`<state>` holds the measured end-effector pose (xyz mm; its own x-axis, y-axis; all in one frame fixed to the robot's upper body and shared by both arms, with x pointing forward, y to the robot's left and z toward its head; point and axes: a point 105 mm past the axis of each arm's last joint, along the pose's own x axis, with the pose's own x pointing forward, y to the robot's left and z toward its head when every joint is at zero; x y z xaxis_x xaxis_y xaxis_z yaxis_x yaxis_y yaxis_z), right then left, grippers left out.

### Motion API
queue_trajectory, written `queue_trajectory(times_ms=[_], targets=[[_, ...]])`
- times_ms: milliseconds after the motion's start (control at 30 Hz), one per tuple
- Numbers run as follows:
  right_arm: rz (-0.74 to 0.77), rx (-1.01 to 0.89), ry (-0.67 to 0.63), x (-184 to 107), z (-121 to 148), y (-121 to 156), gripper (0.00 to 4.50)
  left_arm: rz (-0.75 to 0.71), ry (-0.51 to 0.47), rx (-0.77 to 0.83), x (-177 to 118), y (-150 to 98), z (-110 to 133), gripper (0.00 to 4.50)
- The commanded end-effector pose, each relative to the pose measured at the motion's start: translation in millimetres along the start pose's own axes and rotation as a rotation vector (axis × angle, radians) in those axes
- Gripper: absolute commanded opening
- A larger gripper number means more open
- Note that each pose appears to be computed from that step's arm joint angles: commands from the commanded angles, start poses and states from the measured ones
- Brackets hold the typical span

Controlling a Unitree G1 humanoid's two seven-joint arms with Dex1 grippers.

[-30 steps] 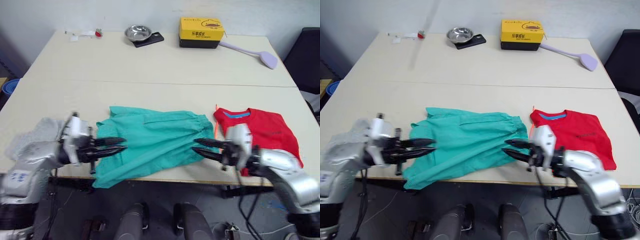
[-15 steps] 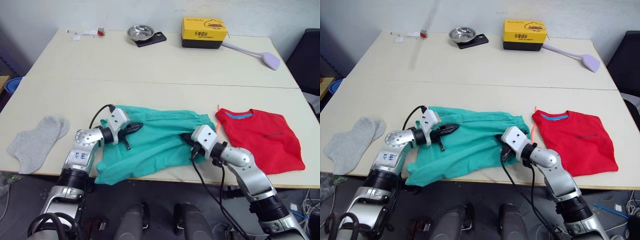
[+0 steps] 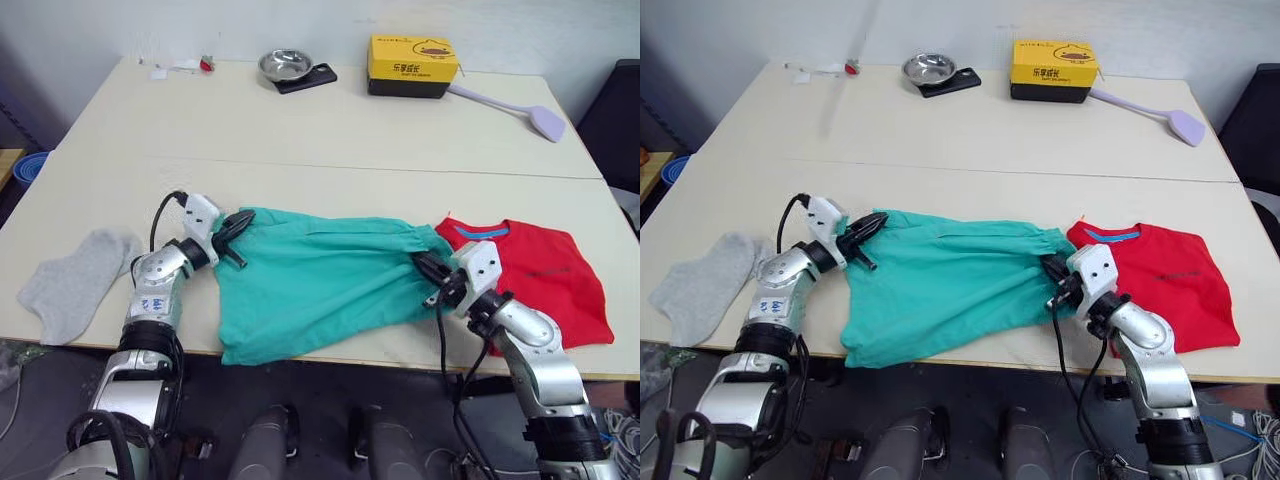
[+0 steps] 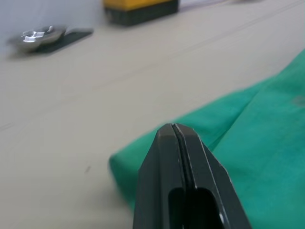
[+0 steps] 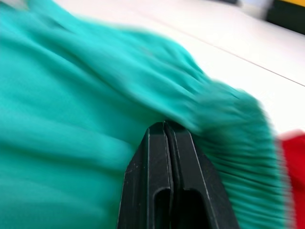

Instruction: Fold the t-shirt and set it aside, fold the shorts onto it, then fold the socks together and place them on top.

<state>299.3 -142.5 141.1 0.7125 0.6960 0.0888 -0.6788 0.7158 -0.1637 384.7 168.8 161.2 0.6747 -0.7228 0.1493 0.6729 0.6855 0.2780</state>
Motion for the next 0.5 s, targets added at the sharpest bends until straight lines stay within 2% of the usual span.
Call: queue_trajectory(times_ms=[33, 100, 200, 300, 400, 500], targets=[[0.239, 0.09, -0.081, 7, 27, 41, 0.04, -0.242, -0.116, 0.031, 0, -32, 41, 0.0], [0.287, 0.091, -0.064, 18, 27, 51, 0.04, -0.361, -0.09, 0.035, 2, -56, 41, 0.0], [0.19, 0.012, -0.041, 39, 24, 35, 0.04, -0.386, -0.023, 0.038, 12, -71, 26, 0.0], [0.016, -0.116, 0.019, 55, 13, 5, 0.04, -0.318, 0.025, 0.036, 27, -73, 9, 0.0], [-0.069, -0.198, 0.057, 61, 6, -13, 0.04, -0.238, 0.061, 0.018, 34, -68, -6, 0.0], [-0.231, -0.227, 0.138, 54, -8, -44, 0.04, -0.138, 0.19, 0.036, 27, -58, -41, 0.0]])
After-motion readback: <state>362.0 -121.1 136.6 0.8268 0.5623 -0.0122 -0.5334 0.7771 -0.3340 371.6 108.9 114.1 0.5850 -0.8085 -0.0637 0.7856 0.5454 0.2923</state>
